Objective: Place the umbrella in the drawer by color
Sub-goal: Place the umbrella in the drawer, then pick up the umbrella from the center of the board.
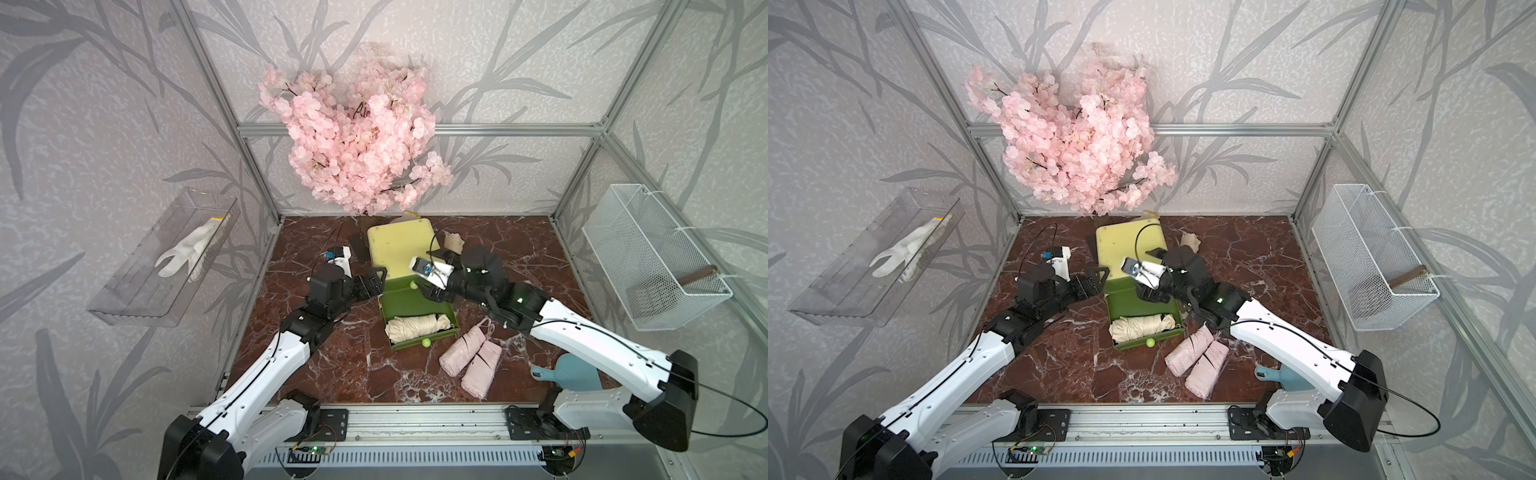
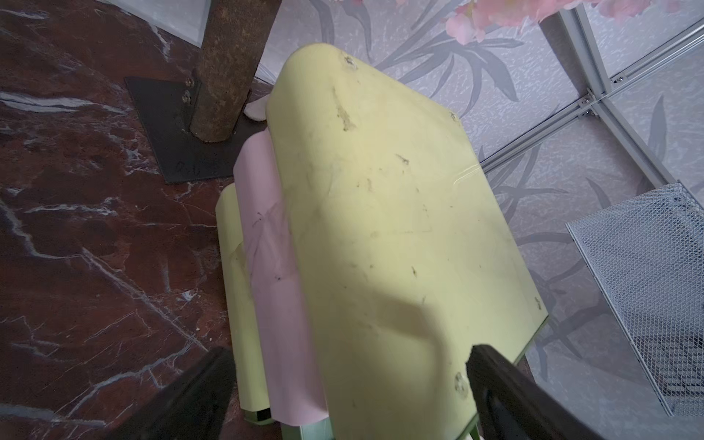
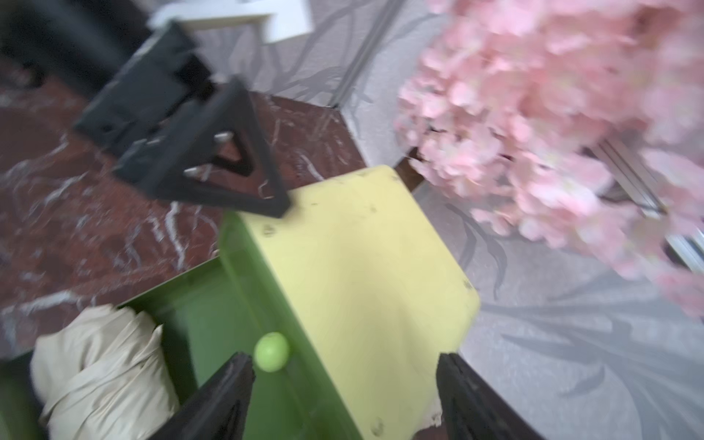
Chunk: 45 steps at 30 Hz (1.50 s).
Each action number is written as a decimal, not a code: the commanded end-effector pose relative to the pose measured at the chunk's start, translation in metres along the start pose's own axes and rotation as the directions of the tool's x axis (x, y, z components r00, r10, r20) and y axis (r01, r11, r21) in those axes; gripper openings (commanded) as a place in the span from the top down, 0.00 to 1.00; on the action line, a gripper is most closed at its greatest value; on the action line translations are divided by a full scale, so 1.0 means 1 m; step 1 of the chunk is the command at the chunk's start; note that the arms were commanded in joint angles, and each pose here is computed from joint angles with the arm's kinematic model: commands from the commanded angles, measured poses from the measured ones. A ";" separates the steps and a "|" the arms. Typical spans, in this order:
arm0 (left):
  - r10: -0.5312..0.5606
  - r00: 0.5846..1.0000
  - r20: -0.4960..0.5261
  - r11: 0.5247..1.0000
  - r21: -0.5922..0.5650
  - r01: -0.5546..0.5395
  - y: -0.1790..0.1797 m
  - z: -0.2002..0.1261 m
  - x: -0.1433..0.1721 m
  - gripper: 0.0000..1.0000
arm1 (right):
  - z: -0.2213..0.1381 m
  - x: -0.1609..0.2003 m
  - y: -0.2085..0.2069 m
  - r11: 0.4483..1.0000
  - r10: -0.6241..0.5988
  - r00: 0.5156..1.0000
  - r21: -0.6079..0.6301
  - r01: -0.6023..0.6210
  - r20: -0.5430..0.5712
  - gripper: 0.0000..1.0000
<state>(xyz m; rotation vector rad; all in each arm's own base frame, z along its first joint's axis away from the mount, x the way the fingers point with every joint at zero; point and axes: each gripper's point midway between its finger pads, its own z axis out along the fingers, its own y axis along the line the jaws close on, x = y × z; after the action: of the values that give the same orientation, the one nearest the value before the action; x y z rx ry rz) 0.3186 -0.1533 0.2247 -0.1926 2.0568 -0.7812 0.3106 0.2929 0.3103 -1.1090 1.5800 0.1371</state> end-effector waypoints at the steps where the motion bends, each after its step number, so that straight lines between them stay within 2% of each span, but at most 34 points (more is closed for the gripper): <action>1: 0.041 0.998 0.041 0.999 0.013 -0.042 -0.008 -0.005 -0.012 0.00 | 0.005 0.041 -0.085 0.870 0.423 0.906 0.287 -0.400 -0.019 0.20; 3: 0.050 0.998 0.050 0.999 0.013 -0.050 -0.008 -0.008 -0.013 0.00 | 0.005 0.081 -0.120 0.743 0.594 0.803 0.409 -0.530 -0.038 0.18; 5: 0.054 0.997 0.062 0.998 0.010 -0.055 -0.008 -0.011 -0.014 0.00 | 0.010 0.117 -0.139 0.625 0.722 0.690 0.469 -0.624 -0.043 0.17; 8: 0.054 0.996 0.074 0.998 0.014 -0.055 -0.008 -0.014 -0.015 0.00 | 0.024 0.160 -0.154 0.494 0.833 0.550 0.512 -0.702 -0.050 0.15; 10: 0.053 0.996 0.075 0.998 0.016 -0.054 -0.008 -0.014 -0.015 0.00 | 0.038 0.180 -0.154 0.438 0.879 0.472 0.504 -0.744 -0.067 0.11; 11: 0.054 0.996 0.074 0.998 0.014 -0.055 -0.008 -0.013 -0.014 0.00 | 0.047 0.192 -0.153 0.410 0.899 0.429 0.502 -0.761 -0.083 0.02; 14: 0.049 0.997 0.066 0.999 0.013 -0.050 -0.007 -0.011 -0.013 0.00 | 0.075 0.228 -0.143 0.354 0.934 0.322 0.506 -0.787 -0.154 0.00; 17: 0.049 0.997 0.060 0.999 0.012 -0.050 -0.007 -0.010 -0.011 0.00 | 0.101 0.255 -0.135 0.324 0.945 0.249 0.502 -0.802 -0.212 0.00; 21: 0.052 0.997 0.061 0.999 0.008 -0.053 -0.008 -0.011 -0.012 0.00 | 0.134 0.274 -0.126 0.271 0.951 0.171 0.432 -0.860 -0.257 0.00; 23: 0.052 0.997 0.060 0.999 0.000 -0.052 -0.006 -0.011 -0.012 0.00 | 0.149 0.280 -0.123 0.248 0.951 0.141 0.409 -0.878 -0.276 0.00; 30: 0.057 0.997 0.045 0.998 -0.016 -0.056 -0.005 -0.012 -0.010 0.00 | 0.185 0.290 -0.117 0.202 0.947 0.089 0.353 -0.914 -0.310 0.00; 36: 0.057 0.998 0.036 0.998 -0.027 -0.056 -0.002 -0.010 -0.007 0.00 | 0.197 0.306 -0.102 0.148 0.944 0.026 0.350 -0.925 -0.329 0.08; 40: 0.058 0.998 0.031 0.998 -0.019 -0.058 -0.004 -0.008 -0.008 0.00 | 0.198 0.310 -0.098 0.141 0.945 0.022 0.345 -0.928 -0.327 0.16; 45: 0.057 0.998 0.018 0.998 -0.011 -0.056 -0.005 -0.006 -0.005 0.00 | 0.191 0.304 -0.109 0.162 0.956 0.063 0.338 -0.927 -0.286 0.30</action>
<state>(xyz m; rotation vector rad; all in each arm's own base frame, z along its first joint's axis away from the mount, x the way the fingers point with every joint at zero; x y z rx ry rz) 0.3161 -0.1493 0.2263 -0.1726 2.0490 -0.7279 0.5480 0.1831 0.0391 0.2497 2.5612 0.7686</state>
